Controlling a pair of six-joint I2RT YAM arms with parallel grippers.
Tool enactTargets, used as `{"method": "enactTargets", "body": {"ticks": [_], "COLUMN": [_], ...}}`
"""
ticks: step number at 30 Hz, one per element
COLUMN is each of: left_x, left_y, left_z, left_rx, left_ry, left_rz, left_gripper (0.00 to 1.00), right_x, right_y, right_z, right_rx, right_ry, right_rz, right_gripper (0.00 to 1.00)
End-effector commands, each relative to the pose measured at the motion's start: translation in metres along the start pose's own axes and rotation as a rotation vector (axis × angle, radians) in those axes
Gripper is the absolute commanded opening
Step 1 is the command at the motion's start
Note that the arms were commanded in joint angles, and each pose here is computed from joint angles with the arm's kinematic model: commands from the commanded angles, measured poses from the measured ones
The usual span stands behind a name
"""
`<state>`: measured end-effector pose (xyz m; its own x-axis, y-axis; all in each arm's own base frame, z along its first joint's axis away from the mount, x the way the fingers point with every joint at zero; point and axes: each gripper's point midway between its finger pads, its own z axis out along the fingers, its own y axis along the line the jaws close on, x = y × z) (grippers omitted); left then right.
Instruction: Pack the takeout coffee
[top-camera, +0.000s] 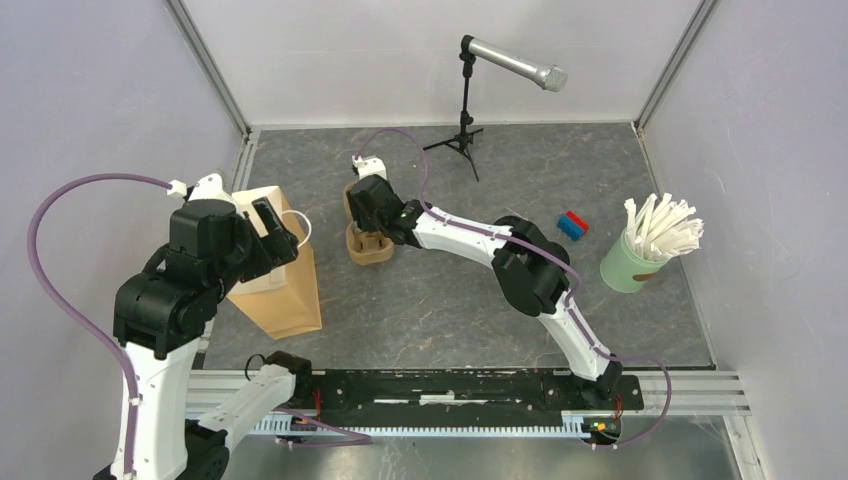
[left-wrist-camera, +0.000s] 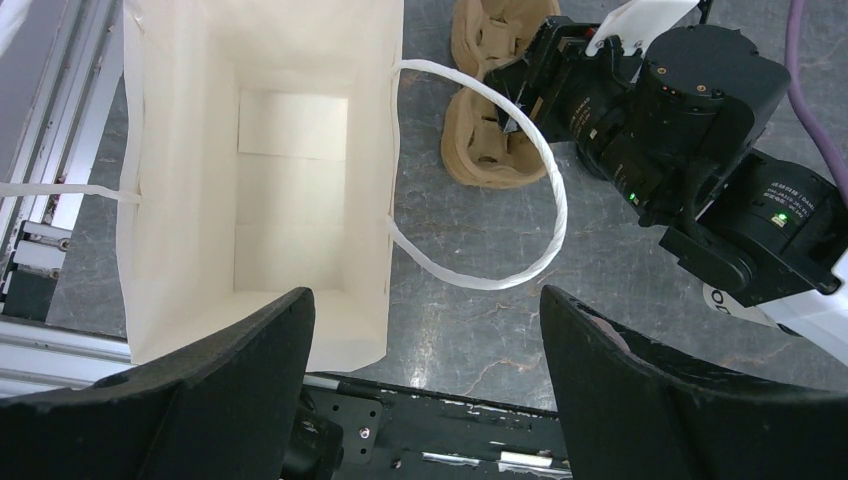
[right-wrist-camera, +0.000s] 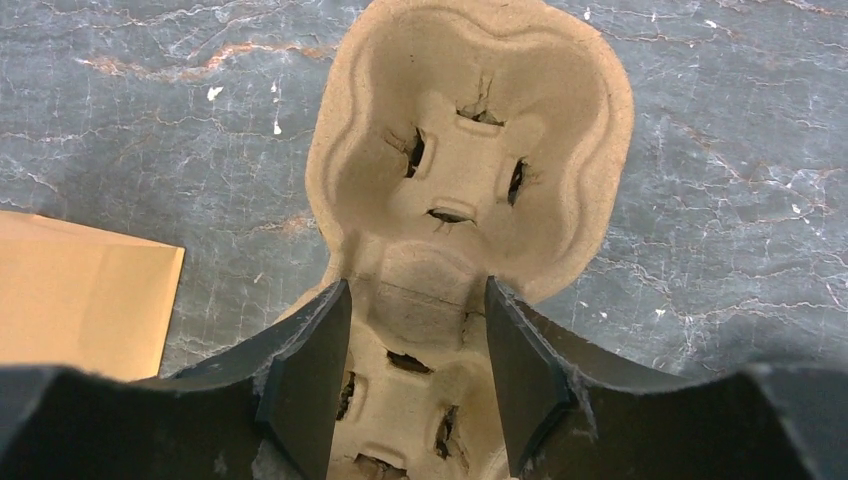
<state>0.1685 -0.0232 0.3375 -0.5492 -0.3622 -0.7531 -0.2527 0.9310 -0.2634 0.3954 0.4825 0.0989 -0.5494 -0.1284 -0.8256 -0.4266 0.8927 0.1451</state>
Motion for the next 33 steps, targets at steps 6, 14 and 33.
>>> {"method": "enactTargets", "body": {"ticks": [6,14,33], "left_x": [0.002,0.003,0.003], "left_y": [0.0,0.0,0.0], "left_z": [-0.002,-0.001,-0.006], "left_rx": [0.009,0.013,0.026], "left_ry": [0.003,0.006,-0.009], "left_rz": [0.001,-0.001,-0.006], "left_gripper": [0.89,0.89,0.9], "right_x": [-0.027,-0.027,-0.016], "right_y": [0.009,0.009,0.006], "right_z": [-0.001,0.004,0.006], "right_rx": [-0.003,0.005,0.067], "right_ry": [-0.082,-0.085,-0.062], "right_rz": [0.045,0.07,0.046], "right_gripper": [0.54,0.5,0.51]}}
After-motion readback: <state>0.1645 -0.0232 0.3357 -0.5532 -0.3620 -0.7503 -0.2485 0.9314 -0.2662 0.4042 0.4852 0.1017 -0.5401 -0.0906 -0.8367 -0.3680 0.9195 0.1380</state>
